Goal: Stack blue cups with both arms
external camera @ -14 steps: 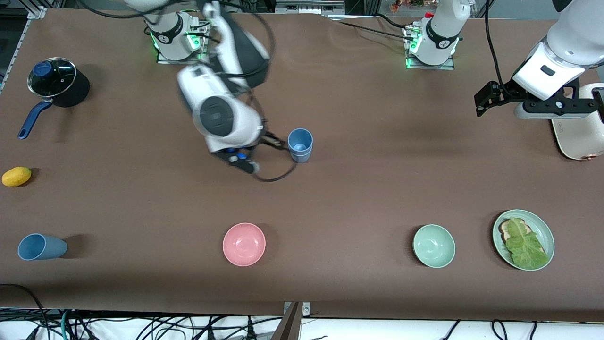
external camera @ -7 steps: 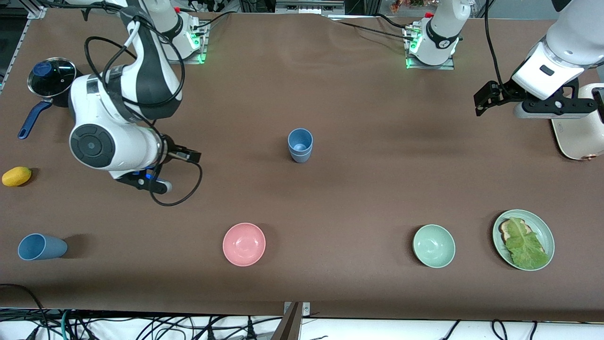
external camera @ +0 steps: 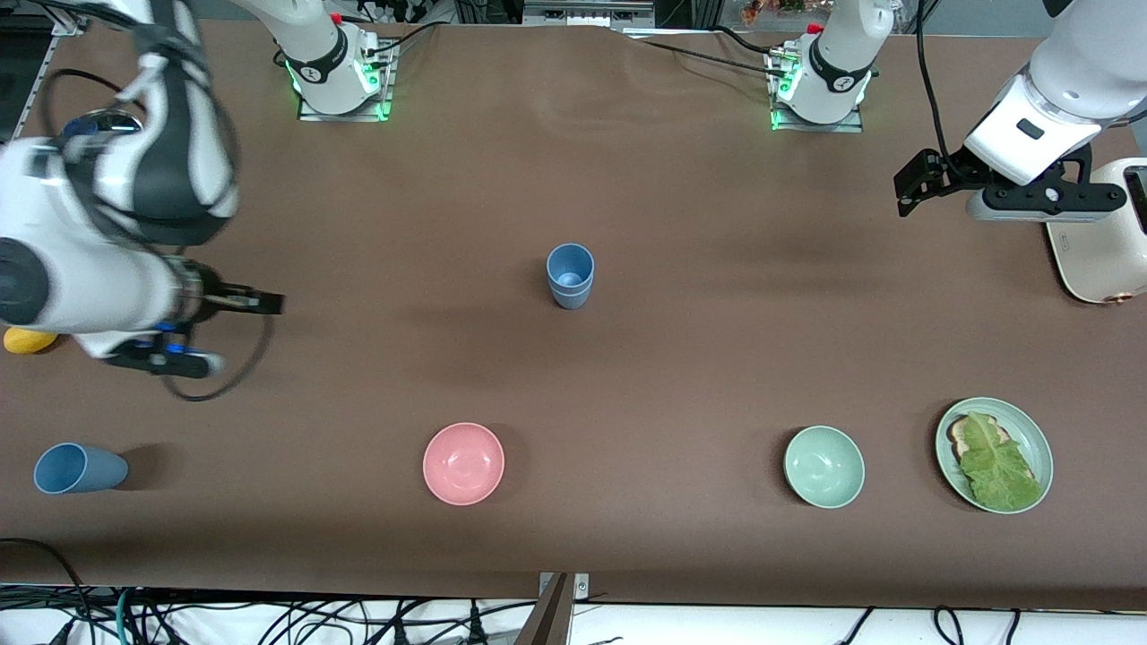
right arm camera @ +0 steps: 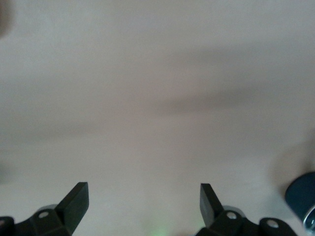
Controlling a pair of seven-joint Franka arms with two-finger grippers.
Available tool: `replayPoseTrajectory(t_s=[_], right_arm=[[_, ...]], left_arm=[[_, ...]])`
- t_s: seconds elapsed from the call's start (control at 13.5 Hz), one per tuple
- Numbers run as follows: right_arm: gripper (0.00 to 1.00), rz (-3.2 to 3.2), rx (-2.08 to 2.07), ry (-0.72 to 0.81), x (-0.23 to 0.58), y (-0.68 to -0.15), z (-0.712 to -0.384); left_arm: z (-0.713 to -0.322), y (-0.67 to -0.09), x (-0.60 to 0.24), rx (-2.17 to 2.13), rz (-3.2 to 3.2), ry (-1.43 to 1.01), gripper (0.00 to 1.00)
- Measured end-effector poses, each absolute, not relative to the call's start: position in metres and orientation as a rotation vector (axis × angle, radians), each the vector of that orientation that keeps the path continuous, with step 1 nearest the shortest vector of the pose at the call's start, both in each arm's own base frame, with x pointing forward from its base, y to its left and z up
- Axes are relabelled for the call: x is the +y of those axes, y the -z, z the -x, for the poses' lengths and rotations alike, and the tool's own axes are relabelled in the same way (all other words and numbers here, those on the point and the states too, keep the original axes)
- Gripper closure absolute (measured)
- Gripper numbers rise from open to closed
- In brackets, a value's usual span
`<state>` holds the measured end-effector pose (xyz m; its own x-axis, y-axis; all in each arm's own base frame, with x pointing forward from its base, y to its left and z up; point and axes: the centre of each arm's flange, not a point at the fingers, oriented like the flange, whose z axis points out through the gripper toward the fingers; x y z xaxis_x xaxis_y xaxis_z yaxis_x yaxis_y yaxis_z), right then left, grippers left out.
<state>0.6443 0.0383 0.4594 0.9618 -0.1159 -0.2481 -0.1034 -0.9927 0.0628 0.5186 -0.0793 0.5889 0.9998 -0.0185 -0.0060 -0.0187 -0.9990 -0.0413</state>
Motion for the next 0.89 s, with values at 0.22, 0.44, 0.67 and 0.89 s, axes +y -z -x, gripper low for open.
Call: replayPoseTrajectory(t_s=[0.22,0.44,0.67,0.89], right_arm=[[0.0,-3.1,-0.066,0.185,0.013,-0.508,-0.615],[0.0,-3.132,-0.073,0.098,-0.004,-0.572,-0.557],[0.0,-3.143,-0.085,0.082,-0.014,-0.589,-0.535],[0.0,-3.141,-0.063,0.119,-0.006,-0.573,-0.543]], left_arm=[[-0.519,-0.589,-0.079,0.029,3.1,-0.01,0.0],[-0.519,-0.589,-0.079,0.029,3.1,-0.011,0.0],[-0.519,-0.59,-0.079,0.029,3.1,-0.011,0.0],[-0.519,-0.59,-0.079,0.029,3.1,-0.011,0.0]])
